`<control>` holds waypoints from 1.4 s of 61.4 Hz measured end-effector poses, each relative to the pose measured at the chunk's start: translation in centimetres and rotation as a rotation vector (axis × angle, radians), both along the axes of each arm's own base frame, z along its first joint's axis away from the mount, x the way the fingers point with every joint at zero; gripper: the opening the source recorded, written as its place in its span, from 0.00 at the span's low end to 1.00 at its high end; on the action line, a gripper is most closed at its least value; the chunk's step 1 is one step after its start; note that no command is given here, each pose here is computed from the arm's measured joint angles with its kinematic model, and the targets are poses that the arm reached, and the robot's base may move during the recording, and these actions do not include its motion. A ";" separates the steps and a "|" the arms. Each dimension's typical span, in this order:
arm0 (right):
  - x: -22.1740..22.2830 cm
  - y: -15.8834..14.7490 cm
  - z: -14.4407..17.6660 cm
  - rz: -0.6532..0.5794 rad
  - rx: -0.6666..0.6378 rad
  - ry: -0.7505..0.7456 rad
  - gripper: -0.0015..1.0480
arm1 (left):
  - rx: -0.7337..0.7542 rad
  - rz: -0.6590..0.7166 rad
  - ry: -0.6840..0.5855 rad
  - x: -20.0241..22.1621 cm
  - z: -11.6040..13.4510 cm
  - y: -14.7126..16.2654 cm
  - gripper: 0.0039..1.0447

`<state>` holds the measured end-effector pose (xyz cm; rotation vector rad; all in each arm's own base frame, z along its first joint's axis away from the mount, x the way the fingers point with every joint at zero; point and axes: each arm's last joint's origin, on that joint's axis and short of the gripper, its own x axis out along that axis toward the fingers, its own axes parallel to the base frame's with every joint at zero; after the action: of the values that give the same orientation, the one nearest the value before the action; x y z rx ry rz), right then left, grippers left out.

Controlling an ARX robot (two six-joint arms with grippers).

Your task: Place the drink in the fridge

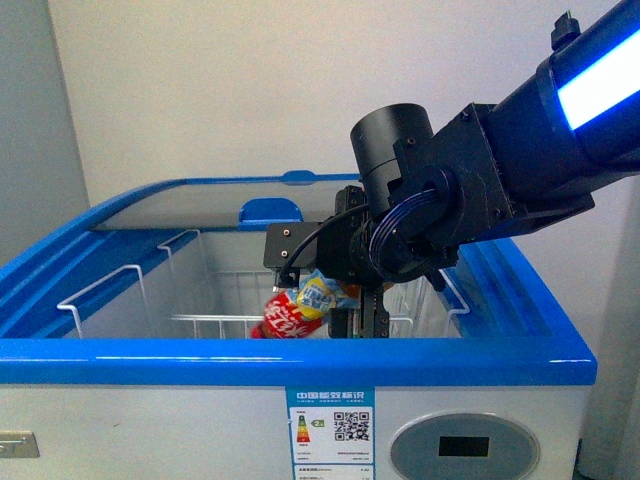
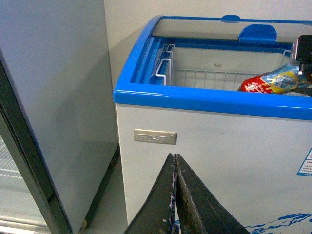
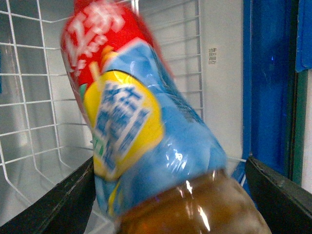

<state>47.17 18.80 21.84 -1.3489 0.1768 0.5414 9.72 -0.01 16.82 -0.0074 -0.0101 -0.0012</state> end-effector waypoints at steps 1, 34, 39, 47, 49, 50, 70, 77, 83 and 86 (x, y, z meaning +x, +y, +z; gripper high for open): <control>0.0 0.0 0.0 0.002 0.001 0.002 0.88 | 0.000 0.000 0.000 0.0 0.0 0.0 0.02; -5.6 -5.6 12.7 -0.081 0.509 0.085 0.93 | 0.000 0.000 0.000 0.0 0.0 0.0 0.02; -7.2 -8.0 14.7 -0.173 0.660 0.070 0.93 | 0.000 0.000 0.000 0.0 0.0 0.0 0.02; -11.6 -14.4 16.4 -0.520 0.947 0.013 0.93 | 0.000 0.000 0.000 0.0 0.0 0.0 0.02; -13.1 -15.9 16.3 -0.598 1.003 0.016 0.93 | 0.000 0.000 0.000 0.0 0.0 0.0 0.02; -14.0 -16.6 16.1 -0.629 1.025 0.020 0.93 | 0.000 0.000 0.000 0.0 0.0 0.0 0.02; -36.6 -21.0 8.1 -0.868 1.246 0.034 0.89 | 0.000 0.000 0.000 0.0 0.0 0.0 0.02; -37.8 -19.2 6.1 -0.543 1.329 -0.204 0.68 | 0.000 0.001 0.000 0.0 0.0 0.0 0.02; -37.5 -18.9 3.8 -0.532 1.334 -0.192 0.55 | 0.000 0.000 0.000 0.0 0.0 0.0 0.02; -37.3 -18.9 2.7 -0.543 1.331 -0.175 0.49 | 0.000 0.000 0.000 0.0 0.0 0.0 0.02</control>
<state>9.84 -0.05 24.54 -0.0162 0.0067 0.0008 9.72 -0.01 16.82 -0.0074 -0.0101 -0.0012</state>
